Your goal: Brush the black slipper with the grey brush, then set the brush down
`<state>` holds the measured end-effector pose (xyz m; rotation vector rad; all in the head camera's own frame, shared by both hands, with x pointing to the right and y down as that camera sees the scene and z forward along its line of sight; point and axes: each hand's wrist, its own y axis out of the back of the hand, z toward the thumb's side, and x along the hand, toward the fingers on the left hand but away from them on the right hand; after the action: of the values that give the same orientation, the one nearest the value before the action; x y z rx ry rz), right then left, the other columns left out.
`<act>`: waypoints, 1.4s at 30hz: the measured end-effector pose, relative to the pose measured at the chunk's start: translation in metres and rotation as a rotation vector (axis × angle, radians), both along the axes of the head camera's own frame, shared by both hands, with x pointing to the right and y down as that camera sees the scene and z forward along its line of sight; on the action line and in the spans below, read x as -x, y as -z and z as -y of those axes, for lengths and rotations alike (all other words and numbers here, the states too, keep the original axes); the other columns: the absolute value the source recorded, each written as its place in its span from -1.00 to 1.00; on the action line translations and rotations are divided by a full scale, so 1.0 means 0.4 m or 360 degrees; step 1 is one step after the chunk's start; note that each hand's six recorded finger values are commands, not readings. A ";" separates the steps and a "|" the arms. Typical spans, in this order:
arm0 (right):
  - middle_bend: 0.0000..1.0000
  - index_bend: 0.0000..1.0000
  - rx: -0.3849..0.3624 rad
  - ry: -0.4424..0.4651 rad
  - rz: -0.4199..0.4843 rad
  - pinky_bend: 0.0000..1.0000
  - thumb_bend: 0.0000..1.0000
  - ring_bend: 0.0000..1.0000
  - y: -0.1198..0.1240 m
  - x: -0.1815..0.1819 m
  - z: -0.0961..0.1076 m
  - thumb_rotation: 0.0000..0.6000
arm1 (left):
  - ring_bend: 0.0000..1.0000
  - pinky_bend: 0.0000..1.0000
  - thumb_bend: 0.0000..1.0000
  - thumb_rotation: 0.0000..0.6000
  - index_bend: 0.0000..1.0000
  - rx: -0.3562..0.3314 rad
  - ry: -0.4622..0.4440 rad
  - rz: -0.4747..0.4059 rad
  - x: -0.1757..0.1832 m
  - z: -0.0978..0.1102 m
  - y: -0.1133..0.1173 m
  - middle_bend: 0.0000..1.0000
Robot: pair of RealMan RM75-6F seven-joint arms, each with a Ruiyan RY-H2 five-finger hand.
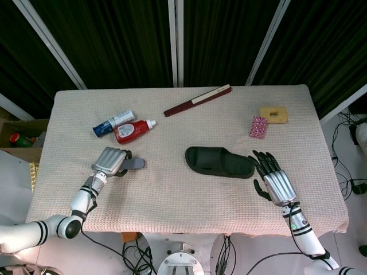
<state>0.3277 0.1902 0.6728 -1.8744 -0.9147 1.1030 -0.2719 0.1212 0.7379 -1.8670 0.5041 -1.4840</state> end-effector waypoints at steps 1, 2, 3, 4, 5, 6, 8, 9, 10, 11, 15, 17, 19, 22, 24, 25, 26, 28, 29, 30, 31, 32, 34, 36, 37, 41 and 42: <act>-1.00 -1.00 0.0002 -0.0001 -0.0001 -1.00 0.04 -1.00 -0.001 0.000 0.000 1.00 | 0.18 0.38 -0.35 1.00 0.03 -0.0003 -0.0001 0.0000 0.000 0.000 0.001 0.14; -1.00 -1.00 0.0003 -0.0001 -0.0002 -1.00 0.04 -1.00 -0.001 0.000 0.000 1.00 | 0.16 0.37 -0.35 1.00 0.00 -0.0003 -0.0005 0.0000 -0.001 -0.001 0.001 0.11; -1.00 -1.00 0.0005 -0.0003 -0.0004 -1.00 0.04 -1.00 -0.002 -0.001 0.001 1.00 | 0.13 0.35 -0.35 1.00 -0.04 -0.0002 -0.0007 0.0001 0.000 -0.002 0.001 0.08; -1.00 -1.00 0.0004 -0.0003 -0.0004 -1.00 0.03 -1.00 -0.002 0.000 0.001 1.00 | 0.10 0.34 -0.36 1.00 -0.08 -0.0002 -0.0009 0.0003 0.000 -0.002 0.001 0.05; -1.00 -1.00 0.0004 -0.0005 -0.0002 -1.00 0.01 -1.00 -0.002 0.000 0.001 1.00 | 0.08 0.33 -0.36 1.00 -0.11 -0.0004 -0.0011 0.0008 0.001 -0.002 0.001 0.03; -1.00 -1.00 0.0003 -0.0007 0.0003 -1.00 -0.01 -1.00 -0.002 0.000 0.001 1.00 | 0.05 0.31 -0.38 1.00 -0.16 -0.0005 -0.0012 0.0013 0.002 -0.002 0.001 0.00; -1.00 -1.00 0.0000 -0.0012 0.0013 -1.00 -0.02 -1.00 -0.001 0.000 0.001 1.00 | -0.04 0.25 -0.40 1.00 -0.26 0.0003 -0.0014 0.0026 0.004 -0.003 0.000 -0.07; -1.00 -1.00 -0.0002 -0.0014 0.0019 -1.00 -0.03 -1.00 0.000 0.000 0.001 1.00 | -0.13 0.18 -0.42 1.00 -0.33 0.0011 -0.0015 0.0032 0.005 -0.004 0.000 -0.13; -1.00 -1.00 -0.0005 -0.0015 0.0021 -1.00 -0.04 -1.00 0.000 -0.001 0.002 1.00 | -0.21 0.11 -0.44 1.00 -0.38 0.0023 -0.0017 0.0038 0.006 -0.006 -0.001 -0.18; -1.00 -1.00 -0.0008 -0.0016 0.0022 -1.00 -0.04 -1.00 0.001 -0.001 0.002 1.00 | -0.27 0.05 -0.47 0.99 -0.41 0.0037 -0.0021 0.0047 0.007 -0.008 -0.002 -0.21; -1.00 -1.00 -0.0005 -0.0021 0.0022 -1.00 -0.04 -1.00 -0.002 -0.003 0.002 1.00 | -0.43 -0.12 -0.53 0.86 -0.44 0.0050 -0.0027 0.0063 0.005 -0.009 -0.002 -0.32; -1.00 -1.00 -0.0003 -0.0021 0.0021 -1.00 -0.04 -1.00 -0.003 -0.003 0.002 1.00 | -0.46 -0.16 -0.54 0.80 -0.45 0.0052 -0.0026 0.0060 0.004 -0.010 -0.001 -0.36; -1.00 -1.00 -0.0004 -0.0022 0.0019 -1.00 -0.04 -1.00 -0.003 -0.004 0.002 1.00 | -0.51 -0.22 -0.56 0.74 -0.47 0.0051 -0.0027 0.0057 0.003 -0.010 0.001 -0.38; -1.00 -1.00 -0.0009 -0.0026 0.0020 -1.00 -0.04 -1.00 -0.002 -0.004 0.003 1.00 | -0.56 -0.29 -0.60 0.64 -0.52 0.0048 -0.0028 0.0049 0.001 -0.010 0.007 -0.43; -1.00 -1.00 -0.0016 -0.0030 0.0022 -1.00 -0.04 -1.00 0.000 -0.006 0.003 1.00 | -0.60 -0.33 -0.62 0.58 -0.57 0.0037 -0.0024 0.0037 -0.001 -0.009 0.014 -0.46; -1.00 -1.00 -0.0019 -0.0032 0.0023 -1.00 -0.04 -1.00 0.001 -0.007 0.003 1.00 | -0.63 -0.36 -0.63 0.56 -0.60 0.0031 -0.0023 0.0032 -0.002 -0.009 0.018 -0.49; -1.00 -1.00 -0.0023 -0.0034 0.0023 -1.00 -0.04 -1.00 0.003 -0.008 0.003 1.00 | -0.66 -0.37 -0.64 0.55 -0.63 0.0020 -0.0021 0.0026 -0.001 -0.009 0.024 -0.52; -1.00 -1.00 -0.0036 -0.0040 0.0023 -1.00 -0.04 -1.00 0.007 -0.011 0.004 1.00 | -0.70 -0.42 -0.66 0.49 -0.68 -0.0005 -0.0016 0.0014 0.000 -0.007 0.035 -0.58; -1.00 -1.00 -0.0042 -0.0042 0.0020 -1.00 -0.04 -1.00 0.009 -0.013 0.003 1.00 | -0.71 -0.43 -0.67 0.47 -0.70 -0.0028 -0.0011 0.0004 0.002 -0.005 0.045 -0.59; -1.00 -1.00 -0.0050 -0.0047 0.0013 -1.00 -0.04 -1.00 0.012 -0.018 0.001 1.00 | -0.72 -0.44 -0.69 0.43 -0.71 -0.0049 -0.0006 -0.0005 0.003 -0.004 0.053 -0.61; -1.00 -1.00 -0.0055 -0.0051 0.0003 -1.00 -0.04 -1.00 0.014 -0.024 -0.002 1.00 | -0.72 -0.45 -0.71 0.41 -0.73 -0.0073 0.0000 -0.0015 0.006 -0.003 0.063 -0.62; -1.00 -1.00 -0.0059 -0.0057 -0.0010 -1.00 -0.04 -1.00 0.016 -0.030 -0.005 1.00 | -0.73 -0.46 -0.73 0.40 -0.74 -0.0113 0.0007 -0.0033 0.009 -0.001 0.078 -0.63; -1.00 -1.00 -0.0062 -0.0080 -0.0047 -1.00 -0.03 -1.00 0.021 -0.051 -0.016 1.00 | -0.73 -0.48 -0.78 0.40 -0.75 -0.0188 0.0013 -0.0064 0.016 0.000 0.105 -0.63; -1.00 -1.00 -0.0057 -0.0123 -0.0096 -1.00 -0.03 -1.00 0.025 -0.081 -0.032 1.00 | -0.73 -0.47 -0.79 0.39 -0.75 -0.0291 0.0004 -0.0100 0.029 -0.004 0.139 -0.63; -1.00 -1.00 -0.0051 -0.0149 -0.0121 -1.00 -0.03 -1.00 0.027 -0.096 -0.040 1.00 | -0.74 -0.48 -0.80 0.39 -0.75 -0.0340 -0.0010 -0.0111 0.037 -0.009 0.154 -0.63; -1.00 -1.00 -0.0015 -0.0328 -0.0235 -1.00 -0.04 -1.00 0.042 -0.175 -0.090 1.00 | -0.74 -0.51 -0.86 0.37 -0.75 -0.0592 -0.0111 -0.0111 0.095 -0.063 0.225 -0.63; -1.00 -1.00 0.0006 -0.0394 -0.0270 -1.00 -0.04 -1.00 0.049 -0.201 -0.112 1.00 | -0.75 -0.51 -0.88 0.33 -0.75 -0.0639 -0.0115 -0.0101 0.116 -0.081 0.239 -0.63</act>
<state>0.4082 0.2349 0.6533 -1.6719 -1.0660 1.3895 -0.3181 0.1535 0.6425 -1.5992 0.7004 -1.1768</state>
